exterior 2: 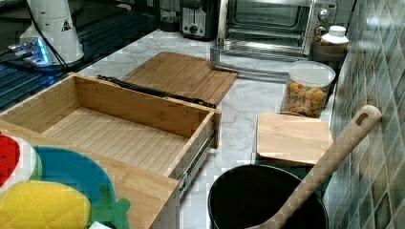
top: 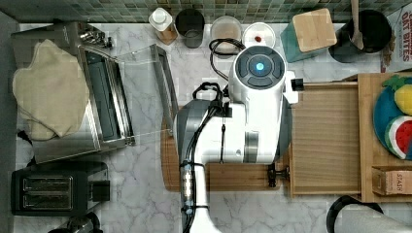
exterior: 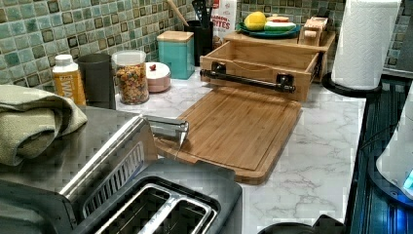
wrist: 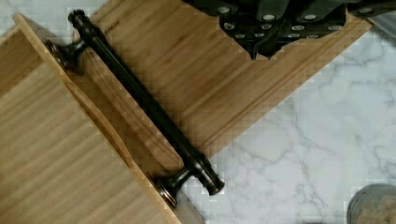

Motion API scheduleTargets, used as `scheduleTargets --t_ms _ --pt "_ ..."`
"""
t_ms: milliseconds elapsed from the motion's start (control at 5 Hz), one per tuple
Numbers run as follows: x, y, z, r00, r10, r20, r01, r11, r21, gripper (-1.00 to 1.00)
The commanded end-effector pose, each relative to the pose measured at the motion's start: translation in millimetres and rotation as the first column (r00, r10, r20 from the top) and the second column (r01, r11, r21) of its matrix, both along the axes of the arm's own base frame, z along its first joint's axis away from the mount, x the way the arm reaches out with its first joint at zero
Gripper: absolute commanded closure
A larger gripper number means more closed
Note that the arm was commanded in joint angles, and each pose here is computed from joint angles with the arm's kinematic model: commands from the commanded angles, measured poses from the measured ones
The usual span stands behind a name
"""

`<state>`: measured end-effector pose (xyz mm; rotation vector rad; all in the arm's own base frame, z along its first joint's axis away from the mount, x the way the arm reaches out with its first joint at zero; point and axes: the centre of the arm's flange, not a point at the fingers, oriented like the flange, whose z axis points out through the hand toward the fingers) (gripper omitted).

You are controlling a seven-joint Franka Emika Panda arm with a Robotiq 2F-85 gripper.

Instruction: Close the drawer.

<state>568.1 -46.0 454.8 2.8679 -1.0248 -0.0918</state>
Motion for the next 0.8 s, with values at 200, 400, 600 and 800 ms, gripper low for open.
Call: scheduleTargets --t_ms 200,400,600,800 --pt "-28.0 -2.8 -36.0 0.916 0.398 0.042 -0.399 0.916 0.028 1.0" --pt "-31.6 -5.9 -53.5 0.871 0.492 0.005 -0.492 0.871 0.009 1.0" --pt "-34.0 -6.8 -69.8 0.859 0.512 -0.015 -0.512 0.859 0.022 1.0" --pt "-45.0 -8.1 -94.1 0.835 0.551 0.004 -0.551 0.835 0.01 1.0"
